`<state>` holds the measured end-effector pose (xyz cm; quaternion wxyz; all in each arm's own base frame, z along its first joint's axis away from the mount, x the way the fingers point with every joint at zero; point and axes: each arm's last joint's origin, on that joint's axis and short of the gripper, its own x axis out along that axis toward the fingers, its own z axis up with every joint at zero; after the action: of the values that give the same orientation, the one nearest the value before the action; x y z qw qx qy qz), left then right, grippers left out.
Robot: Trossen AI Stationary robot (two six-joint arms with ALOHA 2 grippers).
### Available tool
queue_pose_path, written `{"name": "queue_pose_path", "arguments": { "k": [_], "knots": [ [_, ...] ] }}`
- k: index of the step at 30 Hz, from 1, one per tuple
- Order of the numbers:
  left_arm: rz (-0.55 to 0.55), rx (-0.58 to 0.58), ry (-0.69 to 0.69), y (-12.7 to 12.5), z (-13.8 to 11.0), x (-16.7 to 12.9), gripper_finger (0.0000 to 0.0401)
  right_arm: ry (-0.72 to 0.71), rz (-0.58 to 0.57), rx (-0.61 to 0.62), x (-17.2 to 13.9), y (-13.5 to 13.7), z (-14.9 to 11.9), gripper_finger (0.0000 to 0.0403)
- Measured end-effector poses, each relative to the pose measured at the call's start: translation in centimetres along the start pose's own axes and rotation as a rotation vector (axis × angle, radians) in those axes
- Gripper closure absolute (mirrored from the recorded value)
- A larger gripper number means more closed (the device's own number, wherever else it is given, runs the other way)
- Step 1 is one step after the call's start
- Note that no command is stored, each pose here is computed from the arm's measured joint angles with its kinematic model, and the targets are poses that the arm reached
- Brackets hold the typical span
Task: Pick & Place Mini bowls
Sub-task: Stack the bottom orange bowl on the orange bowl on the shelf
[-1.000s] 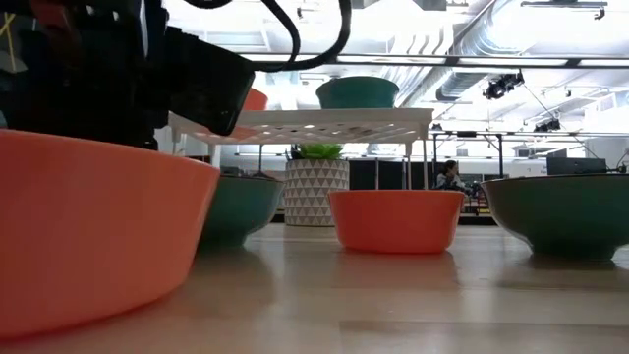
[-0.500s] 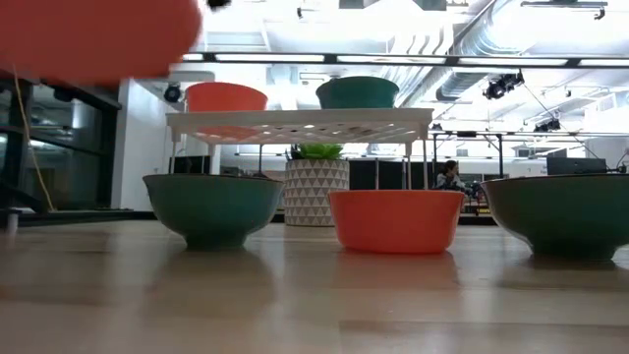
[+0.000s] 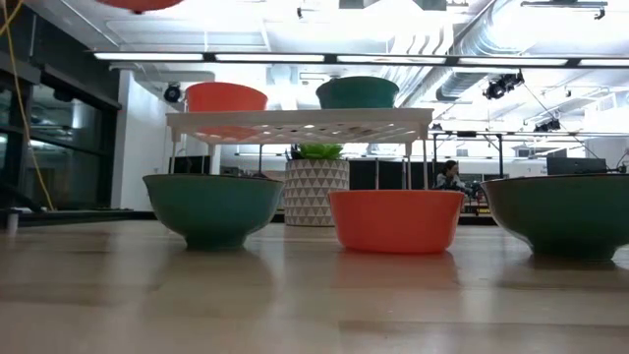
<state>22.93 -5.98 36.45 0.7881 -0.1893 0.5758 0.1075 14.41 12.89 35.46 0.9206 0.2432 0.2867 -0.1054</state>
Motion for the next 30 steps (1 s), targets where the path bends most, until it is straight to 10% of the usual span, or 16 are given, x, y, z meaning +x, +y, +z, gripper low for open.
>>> {"name": "queue_pose_path", "arguments": {
  "k": [13, 30],
  "knots": [
    [0.121, 0.099, -0.107, 11.9, 4.6, -6.9, 0.0401, -0.026, -0.020, 0.084, 0.0, -0.1, 0.1, 0.0391],
    [0.079, 0.299, 0.069, 18.9, 9.7, -1.7, 0.0401, -0.053, -0.092, 0.184, 1.2, -1.1, 1.5, 0.0391]
  ]
}}
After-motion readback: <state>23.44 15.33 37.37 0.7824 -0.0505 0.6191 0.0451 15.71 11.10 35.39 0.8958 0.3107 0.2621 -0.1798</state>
